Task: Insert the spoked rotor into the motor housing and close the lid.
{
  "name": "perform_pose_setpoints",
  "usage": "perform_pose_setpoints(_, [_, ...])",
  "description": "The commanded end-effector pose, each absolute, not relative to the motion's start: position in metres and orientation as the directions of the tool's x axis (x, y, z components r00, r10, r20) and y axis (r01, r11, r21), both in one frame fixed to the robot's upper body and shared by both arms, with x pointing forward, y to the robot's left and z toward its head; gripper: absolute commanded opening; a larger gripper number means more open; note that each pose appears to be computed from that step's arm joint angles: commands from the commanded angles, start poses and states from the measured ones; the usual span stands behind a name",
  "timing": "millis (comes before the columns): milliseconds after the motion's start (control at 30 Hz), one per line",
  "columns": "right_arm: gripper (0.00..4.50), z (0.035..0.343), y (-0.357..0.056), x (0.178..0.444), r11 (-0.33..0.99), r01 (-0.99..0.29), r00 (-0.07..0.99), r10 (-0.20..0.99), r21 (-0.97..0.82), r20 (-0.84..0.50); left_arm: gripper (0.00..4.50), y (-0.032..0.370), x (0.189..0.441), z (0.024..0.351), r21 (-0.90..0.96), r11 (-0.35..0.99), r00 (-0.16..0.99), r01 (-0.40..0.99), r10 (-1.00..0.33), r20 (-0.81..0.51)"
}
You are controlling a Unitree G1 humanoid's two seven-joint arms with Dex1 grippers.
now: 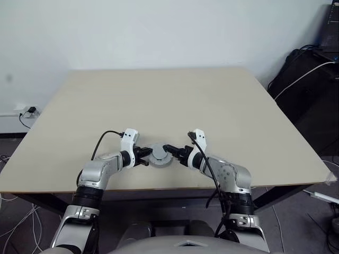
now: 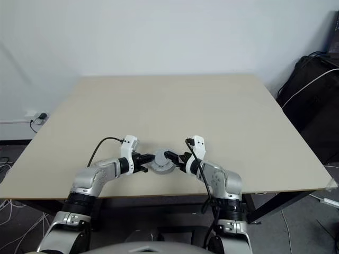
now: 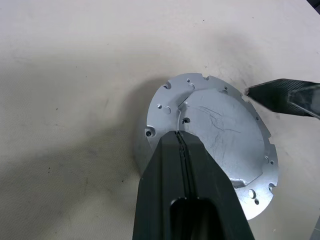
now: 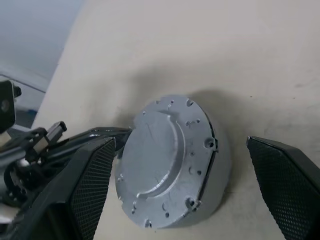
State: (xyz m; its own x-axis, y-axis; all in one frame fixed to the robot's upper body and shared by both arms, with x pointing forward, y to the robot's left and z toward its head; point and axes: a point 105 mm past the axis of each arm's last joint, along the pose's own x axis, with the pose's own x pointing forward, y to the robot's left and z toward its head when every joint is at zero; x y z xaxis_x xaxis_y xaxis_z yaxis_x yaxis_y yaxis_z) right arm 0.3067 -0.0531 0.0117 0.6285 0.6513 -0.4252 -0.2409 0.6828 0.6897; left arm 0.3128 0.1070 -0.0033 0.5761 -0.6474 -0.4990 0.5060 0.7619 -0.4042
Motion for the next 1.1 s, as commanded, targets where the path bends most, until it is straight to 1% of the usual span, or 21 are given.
perform_pose_setpoints(33, [4.48,0.019,-0.036,0.310,0.632,-0.255,0.609,0.693,0.732,-0.386,0.00,0.102,0.310,-0.008,-0.410,0.756,0.557,0.510,-0.653,-0.513])
perform_pose_setpoints(233, [4.48,0.012,-0.032,0.309,0.614,-0.225,0.577,0.710,0.757,-0.404,0.00,0.102,0.310,-0.007,-0.407,0.756,0.559,0.512,-0.654,-0.510])
perform_pose_setpoints(433, [4.48,0.007,-0.025,0.296,0.551,-0.189,0.486,0.772,0.813,-0.410,0.00,0.103,0.310,-0.007,-0.404,0.757,0.560,0.514,-0.653,-0.510])
perform_pose_setpoints(533, [4.48,0.014,-0.021,0.293,0.459,-0.161,0.467,0.816,0.874,-0.342,0.00,0.103,0.310,-0.007,-0.402,0.757,0.559,0.515,-0.652,-0.512])
perform_pose_setpoints(633, [4.48,0.024,-0.019,0.292,0.364,-0.143,0.469,0.844,0.920,-0.261,0.00,0.103,0.310,-0.008,-0.401,0.758,0.559,0.514,-0.651,-0.514])
perform_pose_setpoints(833, [4.48,0.036,-0.022,0.301,0.261,-0.112,0.539,0.827,0.959,-0.162,0.00,0.104,0.308,-0.009,-0.399,0.760,0.557,0.513,-0.649,-0.518])
perform_pose_setpoints(967, [4.48,0.034,-0.015,0.296,0.250,-0.092,0.526,0.834,0.964,-0.166,0.00,0.105,0.307,-0.009,-0.399,0.760,0.556,0.513,-0.648,-0.520])
perform_pose_setpoints(1100, [4.48,0.022,-0.006,0.286,0.285,-0.044,0.478,0.847,0.958,-0.230,0.00,0.105,0.307,-0.010,-0.397,0.761,0.556,0.513,-0.647,-0.522])
